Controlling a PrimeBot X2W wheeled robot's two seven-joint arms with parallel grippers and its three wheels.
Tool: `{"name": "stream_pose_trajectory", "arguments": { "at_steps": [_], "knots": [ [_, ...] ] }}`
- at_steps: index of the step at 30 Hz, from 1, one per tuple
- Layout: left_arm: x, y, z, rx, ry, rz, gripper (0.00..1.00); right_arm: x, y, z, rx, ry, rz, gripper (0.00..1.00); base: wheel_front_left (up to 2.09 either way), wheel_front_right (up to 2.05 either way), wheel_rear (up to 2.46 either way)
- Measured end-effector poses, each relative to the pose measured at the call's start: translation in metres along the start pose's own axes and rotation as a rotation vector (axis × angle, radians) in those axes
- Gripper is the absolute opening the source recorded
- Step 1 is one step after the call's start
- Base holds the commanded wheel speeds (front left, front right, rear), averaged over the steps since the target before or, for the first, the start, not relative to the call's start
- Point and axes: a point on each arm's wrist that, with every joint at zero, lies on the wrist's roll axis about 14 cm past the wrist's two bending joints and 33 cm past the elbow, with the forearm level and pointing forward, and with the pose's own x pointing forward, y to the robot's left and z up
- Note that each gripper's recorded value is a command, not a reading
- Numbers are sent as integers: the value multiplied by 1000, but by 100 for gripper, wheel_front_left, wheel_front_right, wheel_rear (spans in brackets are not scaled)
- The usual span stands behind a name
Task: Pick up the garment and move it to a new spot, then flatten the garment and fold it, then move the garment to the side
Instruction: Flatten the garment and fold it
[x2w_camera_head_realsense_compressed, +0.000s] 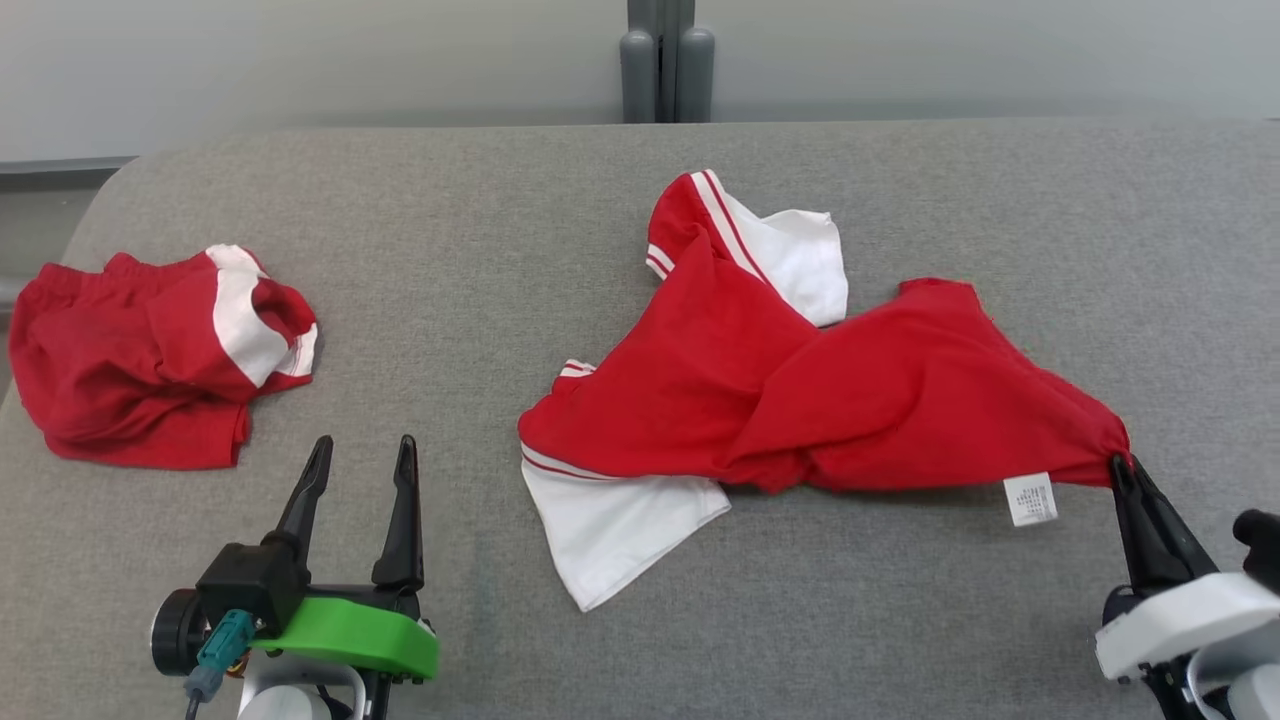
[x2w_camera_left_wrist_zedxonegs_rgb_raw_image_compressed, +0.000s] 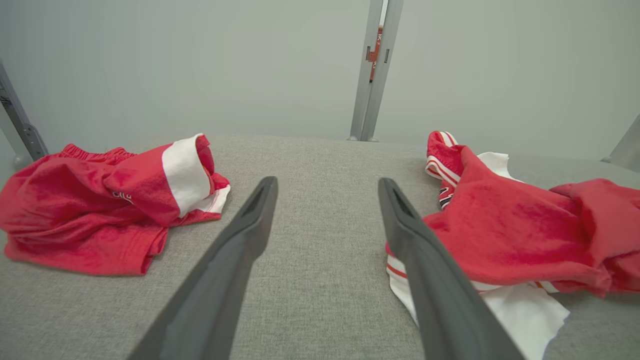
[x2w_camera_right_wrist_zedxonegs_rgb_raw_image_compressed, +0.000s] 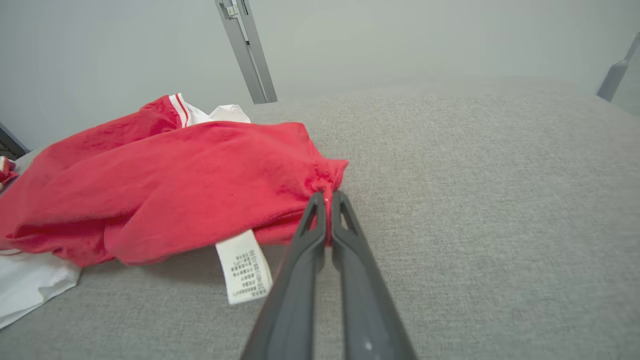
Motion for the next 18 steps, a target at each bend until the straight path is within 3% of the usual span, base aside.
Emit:
{"name": "stream_pose_trajectory", "arguments": {
  "at_steps": [8, 9, 10, 18],
  "knots": [
    [2, -9, 3, -3, -9, -26, 100, -45, -14, -20, 61, 46, -73, 0, 0, 0, 0],
    [2, -9, 3, -4, -10, -27, 100, -45, -12, -20, 70, 41, -75, 37, 0, 0, 0],
    [1, -9, 3, -4, -8, -26, 100, -45, -11, -18, 73, 35, -74, 100, 0, 0, 0],
    [-5, -10, 5, 5, -14, -28, 100, -35, 6, 16, 45, -88, -46, 100, 0, 0, 0]
  ]
}}
